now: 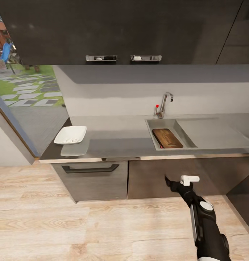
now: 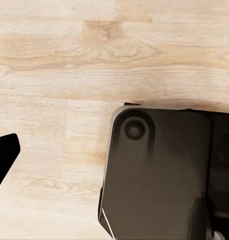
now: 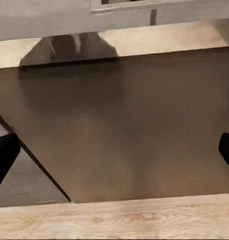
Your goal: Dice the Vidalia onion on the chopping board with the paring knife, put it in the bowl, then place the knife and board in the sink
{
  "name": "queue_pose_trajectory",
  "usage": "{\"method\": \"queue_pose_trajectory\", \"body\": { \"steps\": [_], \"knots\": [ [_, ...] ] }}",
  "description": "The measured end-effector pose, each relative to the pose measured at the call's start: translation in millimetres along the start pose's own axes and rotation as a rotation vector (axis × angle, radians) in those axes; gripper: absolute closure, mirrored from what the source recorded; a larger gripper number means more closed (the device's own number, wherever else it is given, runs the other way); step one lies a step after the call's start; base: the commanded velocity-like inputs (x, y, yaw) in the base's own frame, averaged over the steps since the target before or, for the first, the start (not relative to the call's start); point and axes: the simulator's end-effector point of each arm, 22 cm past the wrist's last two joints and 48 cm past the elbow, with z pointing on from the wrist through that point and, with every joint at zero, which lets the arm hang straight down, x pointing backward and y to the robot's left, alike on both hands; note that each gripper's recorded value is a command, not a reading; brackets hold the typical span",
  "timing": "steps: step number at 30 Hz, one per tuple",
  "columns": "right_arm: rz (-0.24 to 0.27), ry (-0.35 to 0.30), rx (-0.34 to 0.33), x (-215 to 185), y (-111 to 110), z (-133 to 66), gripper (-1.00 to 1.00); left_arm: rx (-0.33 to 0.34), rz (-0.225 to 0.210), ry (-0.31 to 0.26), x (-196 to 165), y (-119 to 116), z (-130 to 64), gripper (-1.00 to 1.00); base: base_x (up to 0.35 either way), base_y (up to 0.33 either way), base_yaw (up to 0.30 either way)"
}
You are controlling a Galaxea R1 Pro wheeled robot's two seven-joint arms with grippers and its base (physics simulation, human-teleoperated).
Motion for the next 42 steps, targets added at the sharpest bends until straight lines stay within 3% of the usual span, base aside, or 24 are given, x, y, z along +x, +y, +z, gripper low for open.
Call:
{"method": "queue_pose_trajectory", "body": {
  "steps": [5, 11, 13, 16, 21, 24, 27, 31, 35, 37, 39, 40, 42],
  "knots": [
    [-0.039, 0.072, -0.020, 64.8, 8.1, -9.3, -1.00, 0.002, -0.004, -0.022, -14.3, -2.4, 8.5, -1.00, 0.000, 0.000, 0.000],
    [-0.041, 0.159, -0.084, 179.2, 46.7, -19.4, -1.00, 0.002, -0.004, -0.030, -19.3, -2.2, 11.4, -1.00, 0.000, 0.000, 0.000],
    [-0.041, 0.223, -0.100, 236.7, 69.1, -35.5, -1.00, -0.005, 0.002, -0.032, -20.1, 5.0, 12.6, -1.00, 0.000, 0.000, 0.000],
    [-0.074, 0.329, -0.105, 317.4, 71.0, -77.5, -1.00, -0.015, 0.013, -0.033, -20.6, 15.6, 14.0, -1.00, 0.000, 0.000, 0.000],
    [-0.135, 0.349, -0.137, 366.0, 76.5, -130.1, -1.00, -0.019, 0.017, -0.033, -20.4, 20.4, 14.4, -1.00, 0.000, 0.000, 0.000],
    [-0.143, 0.395, -0.127, 399.4, 71.2, -179.4, -1.00, -0.022, 0.018, -0.033, -20.7, 22.0, 14.6, -1.00, 0.000, 0.000, 0.000],
    [-0.140, 0.469, -0.122, 435.9, 66.1, -241.8, -1.00, -0.029, 0.023, -0.036, -21.9, 27.9, 15.6, -1.00, 0.000, 0.000, 0.000],
    [-0.158, 0.529, -0.097, 457.0, 42.2, -284.5, -1.00, -0.032, 0.024, -0.036, -22.2, 29.9, 15.8, -1.00, 0.000, 0.000, 0.000],
    [-0.178, 0.586, -0.041, 467.4, 9.3, -300.9, -1.00, -0.033, 0.025, -0.035, -21.7, 30.6, 15.7, -1.00, 0.000, 0.000, 0.000],
    [-0.179, 0.638, 0.030, 473.5, -14.2, -304.7, -1.00, -0.033, 0.025, -0.034, -21.1, 31.2, 15.5, -1.00, 0.000, 0.000, 0.000],
    [-0.177, 0.675, 0.095, 475.0, -34.3, -301.8, -1.00, -0.035, 0.025, -0.034, -20.9, 31.9, 15.5, -1.00, 0.000, 0.000, 0.000],
    [-0.178, 0.667, 0.137, 467.6, -48.6, -290.6, -1.00, -0.036, 0.025, -0.032, -20.2, 32.3, 15.3, -1.00, 0.000, 0.000, 0.000],
    [-0.174, 0.656, 0.141, 463.0, -47.7, -282.4, -1.00, -0.036, 0.026, -0.032, -20.2, 32.7, 15.4, -1.00, 0.000, 0.000, 0.000]
  ]
}}
